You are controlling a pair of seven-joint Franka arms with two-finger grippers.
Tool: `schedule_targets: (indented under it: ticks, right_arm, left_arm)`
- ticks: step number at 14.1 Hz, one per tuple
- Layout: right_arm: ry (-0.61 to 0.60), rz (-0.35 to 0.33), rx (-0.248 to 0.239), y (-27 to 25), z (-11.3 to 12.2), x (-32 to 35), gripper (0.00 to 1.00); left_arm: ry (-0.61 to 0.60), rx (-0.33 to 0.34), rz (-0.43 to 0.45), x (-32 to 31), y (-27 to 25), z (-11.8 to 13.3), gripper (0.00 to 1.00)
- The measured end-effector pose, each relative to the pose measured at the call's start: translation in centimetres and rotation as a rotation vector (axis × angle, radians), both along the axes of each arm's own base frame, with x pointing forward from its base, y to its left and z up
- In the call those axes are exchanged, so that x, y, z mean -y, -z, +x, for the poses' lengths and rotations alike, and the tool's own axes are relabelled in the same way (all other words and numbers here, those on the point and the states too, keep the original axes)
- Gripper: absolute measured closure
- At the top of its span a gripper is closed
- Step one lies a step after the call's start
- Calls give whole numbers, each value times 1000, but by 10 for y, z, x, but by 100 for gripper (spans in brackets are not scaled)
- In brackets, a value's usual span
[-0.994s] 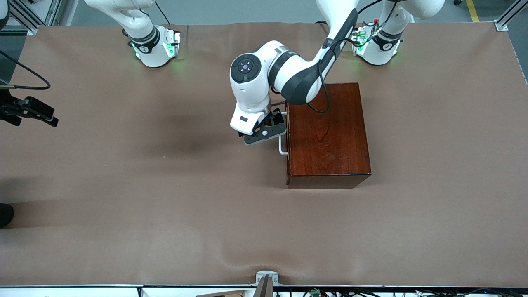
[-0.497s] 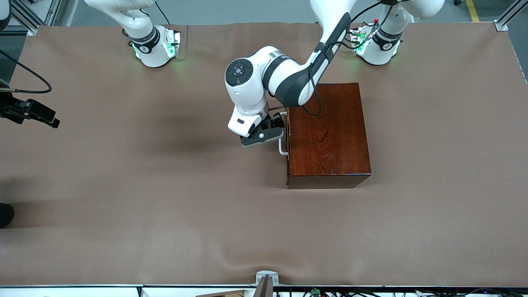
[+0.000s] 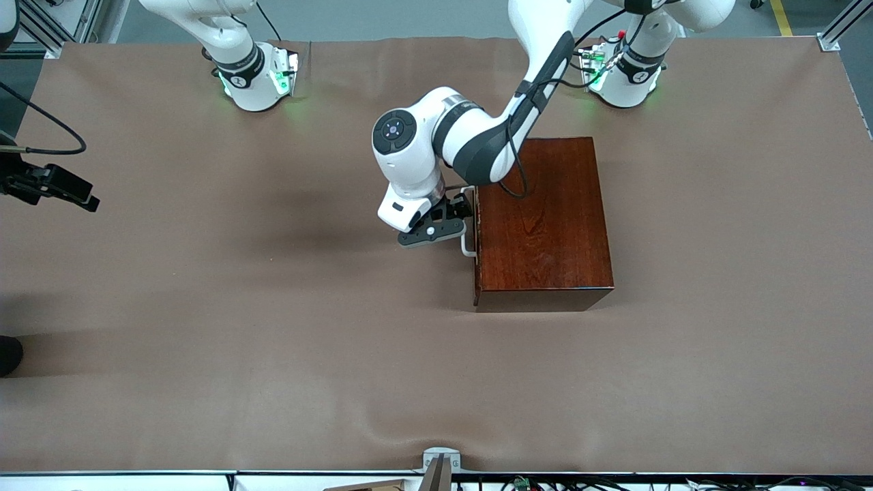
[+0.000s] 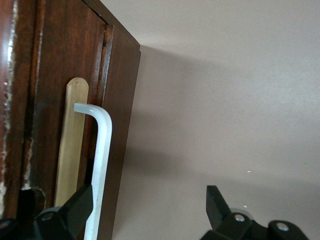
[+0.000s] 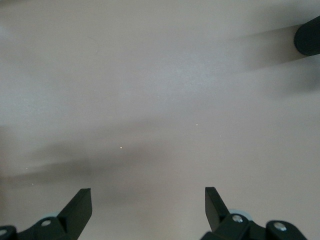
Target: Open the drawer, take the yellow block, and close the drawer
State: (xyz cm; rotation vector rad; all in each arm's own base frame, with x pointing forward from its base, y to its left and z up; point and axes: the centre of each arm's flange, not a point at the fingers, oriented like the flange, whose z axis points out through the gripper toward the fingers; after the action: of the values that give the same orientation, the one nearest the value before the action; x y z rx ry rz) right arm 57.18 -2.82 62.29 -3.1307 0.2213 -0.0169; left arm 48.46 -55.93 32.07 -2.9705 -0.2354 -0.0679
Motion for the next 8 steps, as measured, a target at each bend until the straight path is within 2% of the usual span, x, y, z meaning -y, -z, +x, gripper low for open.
schedule_targets:
  ticks: [8]
  right_arm:
    - [0, 0, 0, 0, 0, 0, 0]
  left_arm:
    - [32, -51, 59, 2, 16, -14, 0]
